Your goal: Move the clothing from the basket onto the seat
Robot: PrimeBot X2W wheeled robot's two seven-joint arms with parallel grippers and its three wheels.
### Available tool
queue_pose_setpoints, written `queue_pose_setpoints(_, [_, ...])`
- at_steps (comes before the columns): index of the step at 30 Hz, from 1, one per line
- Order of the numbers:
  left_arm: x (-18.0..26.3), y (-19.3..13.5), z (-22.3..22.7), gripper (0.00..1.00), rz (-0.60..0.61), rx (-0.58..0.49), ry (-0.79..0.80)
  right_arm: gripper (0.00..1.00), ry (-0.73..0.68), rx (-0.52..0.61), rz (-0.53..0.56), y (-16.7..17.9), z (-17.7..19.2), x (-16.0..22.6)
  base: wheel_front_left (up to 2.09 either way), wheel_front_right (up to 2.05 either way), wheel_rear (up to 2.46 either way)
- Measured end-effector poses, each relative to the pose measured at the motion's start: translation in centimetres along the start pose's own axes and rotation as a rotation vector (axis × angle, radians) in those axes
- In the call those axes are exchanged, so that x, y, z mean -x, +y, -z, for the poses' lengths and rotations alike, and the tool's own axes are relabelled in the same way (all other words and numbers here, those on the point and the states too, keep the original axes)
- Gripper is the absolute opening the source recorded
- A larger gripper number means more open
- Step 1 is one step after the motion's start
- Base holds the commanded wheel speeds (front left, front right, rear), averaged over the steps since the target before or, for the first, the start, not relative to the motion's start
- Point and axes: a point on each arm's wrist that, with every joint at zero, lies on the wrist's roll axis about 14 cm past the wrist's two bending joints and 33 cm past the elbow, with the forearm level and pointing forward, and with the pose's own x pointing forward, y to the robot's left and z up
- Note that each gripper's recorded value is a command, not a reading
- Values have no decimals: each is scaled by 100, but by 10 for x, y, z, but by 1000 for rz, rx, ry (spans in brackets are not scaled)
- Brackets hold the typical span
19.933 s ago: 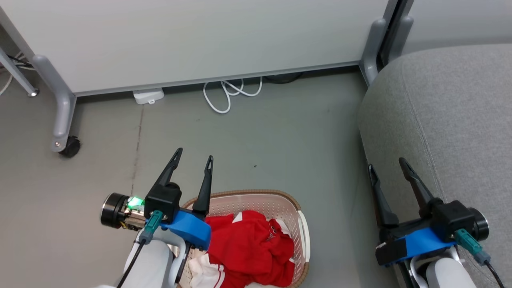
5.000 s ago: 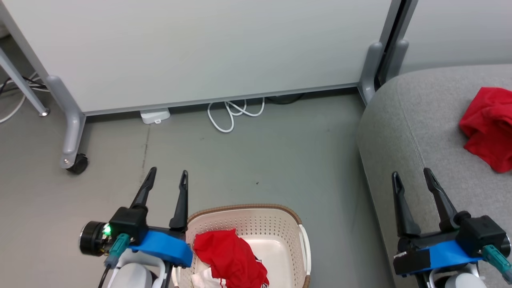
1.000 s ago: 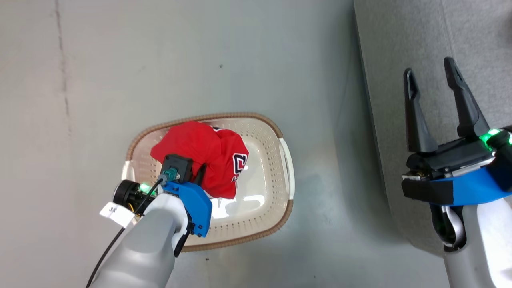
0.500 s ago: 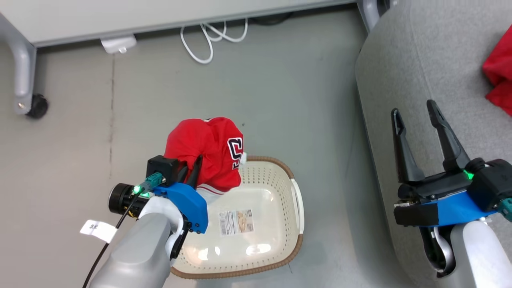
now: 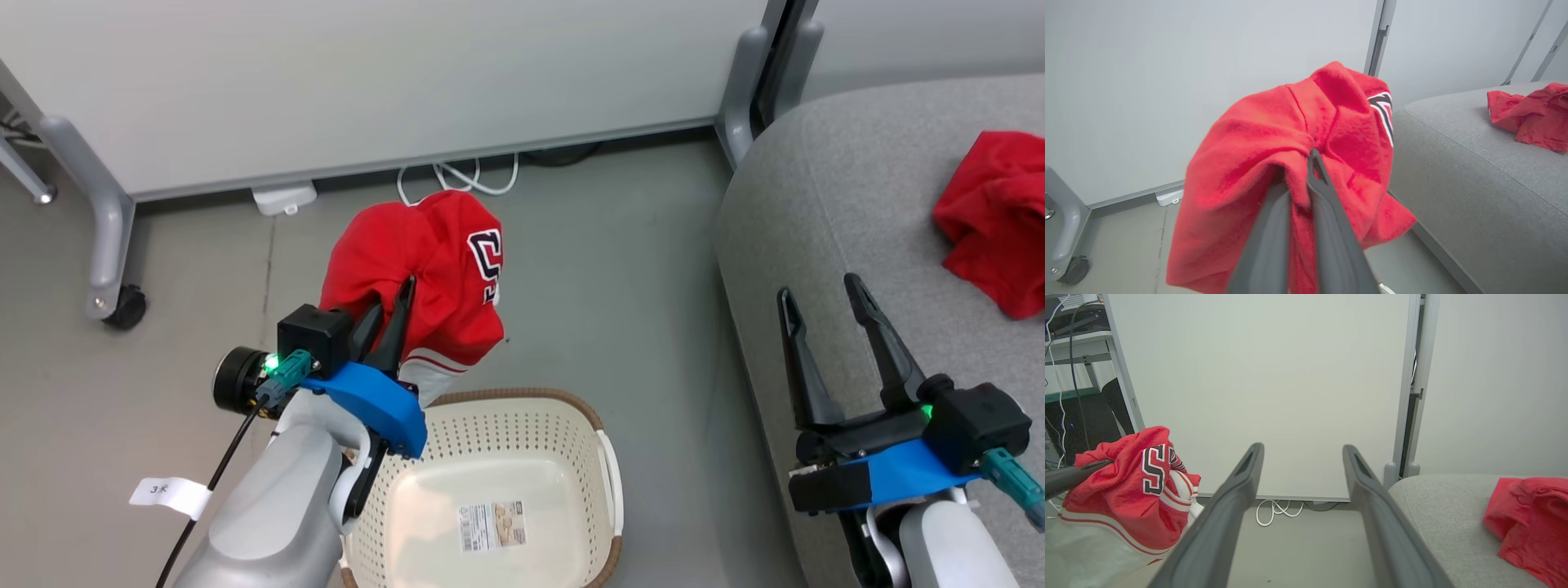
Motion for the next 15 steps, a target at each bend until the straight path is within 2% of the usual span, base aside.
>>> queue_pose_setpoints(7, [4, -22, -54, 0, 58, -47, -150, 100, -27, -6, -1, 6, -14, 12, 0, 0, 0])
queue_pose_setpoints(15, [10, -48, -87, 0, 128, -65, -239, 100, -33, -18, -3, 12, -17, 23, 0, 0, 0])
